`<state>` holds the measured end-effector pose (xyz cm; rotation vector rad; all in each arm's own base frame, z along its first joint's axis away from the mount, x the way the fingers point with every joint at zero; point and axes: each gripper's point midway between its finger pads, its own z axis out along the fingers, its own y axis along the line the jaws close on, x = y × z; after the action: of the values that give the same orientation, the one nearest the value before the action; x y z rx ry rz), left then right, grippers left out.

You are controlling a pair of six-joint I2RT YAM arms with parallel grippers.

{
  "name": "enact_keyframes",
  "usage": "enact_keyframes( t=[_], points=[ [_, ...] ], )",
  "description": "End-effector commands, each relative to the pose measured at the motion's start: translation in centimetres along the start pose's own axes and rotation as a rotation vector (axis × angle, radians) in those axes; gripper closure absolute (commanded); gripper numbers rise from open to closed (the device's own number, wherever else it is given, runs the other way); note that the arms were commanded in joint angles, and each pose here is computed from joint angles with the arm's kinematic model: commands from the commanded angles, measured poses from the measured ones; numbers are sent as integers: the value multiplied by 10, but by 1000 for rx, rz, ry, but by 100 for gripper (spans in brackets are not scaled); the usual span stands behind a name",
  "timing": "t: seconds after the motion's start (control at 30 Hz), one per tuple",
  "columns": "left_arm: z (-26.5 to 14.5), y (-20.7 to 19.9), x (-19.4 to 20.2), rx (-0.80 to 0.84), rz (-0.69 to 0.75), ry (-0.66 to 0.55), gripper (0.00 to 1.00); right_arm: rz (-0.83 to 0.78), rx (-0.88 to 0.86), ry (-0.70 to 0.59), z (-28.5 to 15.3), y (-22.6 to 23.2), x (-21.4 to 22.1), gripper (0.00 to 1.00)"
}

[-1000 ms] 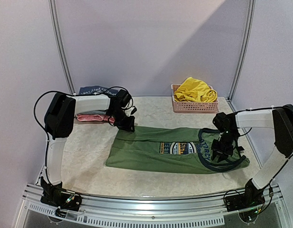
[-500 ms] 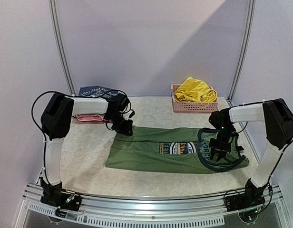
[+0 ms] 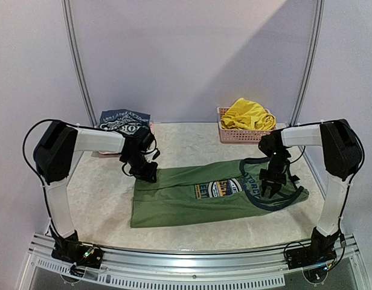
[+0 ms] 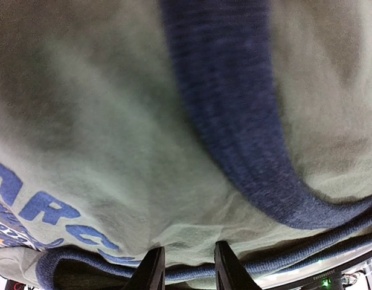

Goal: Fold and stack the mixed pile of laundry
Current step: Rotate the rectangle-folded tank top at the center of the board.

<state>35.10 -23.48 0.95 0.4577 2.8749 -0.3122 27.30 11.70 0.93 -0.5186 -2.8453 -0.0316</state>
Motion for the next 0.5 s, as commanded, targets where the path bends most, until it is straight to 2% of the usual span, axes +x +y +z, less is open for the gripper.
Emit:
enact_keyframes(
  t=[0.0,0.47],
  points=[
    [4,19,56,-77,-46,140,77,-47,-62,-92,20,31,-41,71],
    [-19,25,123,-64,-169,207,77,-143,-119,-82,24,122,-75,71]
  ],
)
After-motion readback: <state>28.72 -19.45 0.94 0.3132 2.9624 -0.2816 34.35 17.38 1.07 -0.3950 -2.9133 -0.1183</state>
